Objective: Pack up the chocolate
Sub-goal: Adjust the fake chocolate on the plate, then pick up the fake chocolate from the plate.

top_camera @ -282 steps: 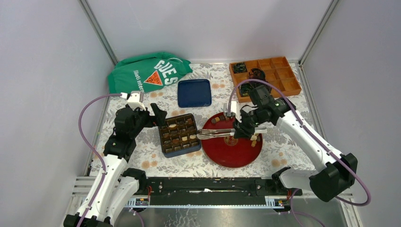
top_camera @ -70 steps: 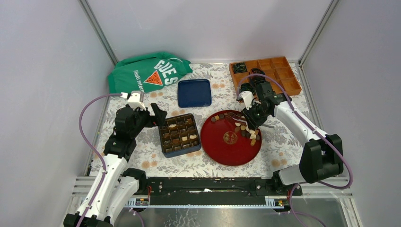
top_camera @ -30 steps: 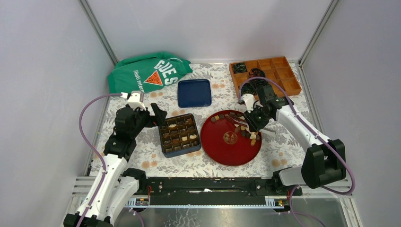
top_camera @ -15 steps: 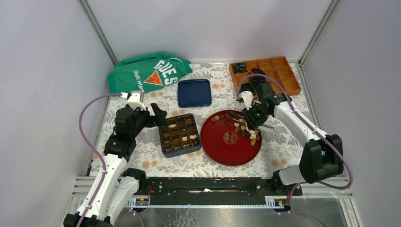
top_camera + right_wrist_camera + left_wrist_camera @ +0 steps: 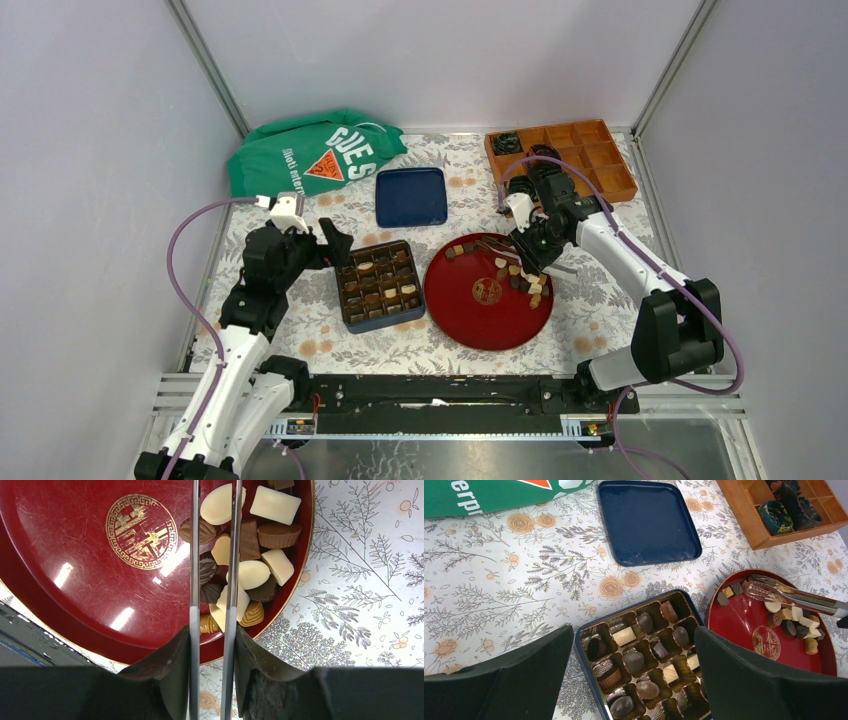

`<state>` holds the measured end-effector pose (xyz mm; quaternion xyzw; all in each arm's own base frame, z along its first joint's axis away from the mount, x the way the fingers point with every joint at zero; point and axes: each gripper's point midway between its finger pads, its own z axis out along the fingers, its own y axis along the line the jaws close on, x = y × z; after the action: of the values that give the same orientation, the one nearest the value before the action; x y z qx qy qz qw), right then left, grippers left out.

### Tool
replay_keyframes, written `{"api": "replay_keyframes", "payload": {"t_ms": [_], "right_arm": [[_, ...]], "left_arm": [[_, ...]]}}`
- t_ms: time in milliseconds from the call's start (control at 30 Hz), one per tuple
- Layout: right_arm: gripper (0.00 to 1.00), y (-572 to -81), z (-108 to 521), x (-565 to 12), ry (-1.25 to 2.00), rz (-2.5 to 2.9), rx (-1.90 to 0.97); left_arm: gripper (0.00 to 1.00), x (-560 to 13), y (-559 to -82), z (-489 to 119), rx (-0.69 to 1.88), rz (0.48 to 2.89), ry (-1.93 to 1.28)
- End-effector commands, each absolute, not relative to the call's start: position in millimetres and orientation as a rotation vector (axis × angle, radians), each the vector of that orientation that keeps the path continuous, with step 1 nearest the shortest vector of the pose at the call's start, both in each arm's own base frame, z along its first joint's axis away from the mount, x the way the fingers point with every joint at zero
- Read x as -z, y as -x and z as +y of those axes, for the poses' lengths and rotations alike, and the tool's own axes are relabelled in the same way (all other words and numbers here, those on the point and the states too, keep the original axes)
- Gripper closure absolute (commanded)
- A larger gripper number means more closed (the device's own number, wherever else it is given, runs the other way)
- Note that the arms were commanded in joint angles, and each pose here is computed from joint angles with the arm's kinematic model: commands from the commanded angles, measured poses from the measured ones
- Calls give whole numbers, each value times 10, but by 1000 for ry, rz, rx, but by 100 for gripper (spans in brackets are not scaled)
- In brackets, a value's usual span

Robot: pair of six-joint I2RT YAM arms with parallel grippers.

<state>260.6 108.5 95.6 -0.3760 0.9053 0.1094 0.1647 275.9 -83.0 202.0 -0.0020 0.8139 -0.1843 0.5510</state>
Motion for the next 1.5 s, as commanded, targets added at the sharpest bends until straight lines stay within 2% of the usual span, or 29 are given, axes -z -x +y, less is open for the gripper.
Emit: {"api": "replay_keyframes", "payload": {"t_ms": [0,167,567,867,933,1267,1467], "right_arm": [[91,-2658,1111,-1171,1045,2511,-287],[100,-2576,1111,-1232,1035,2481,-314],[100,-2302,1058,-1408,971,2359,-467],[100,-2233,1104,-1538,981,2275,-519],[100,-2224,1120,-1541,991,2267,-532],[100,-2228,1201,-1630,1027,2223,-586],[100,-2207,1241,-1689,1044,2194,-612]], "left_arm": [[1,-2171,-2795,-815,423,1892,-3],[1,-2161,-2800,-821,425,1896,-5],[2,-1984,-2896,-719,387,1949,126],[8,-1677,-2963,-628,329,2046,269],[11,-1592,-2968,-622,314,2076,291],[43,-1109,-2984,-659,236,2293,367],[55,-807,-2979,-729,205,2451,362]]}}
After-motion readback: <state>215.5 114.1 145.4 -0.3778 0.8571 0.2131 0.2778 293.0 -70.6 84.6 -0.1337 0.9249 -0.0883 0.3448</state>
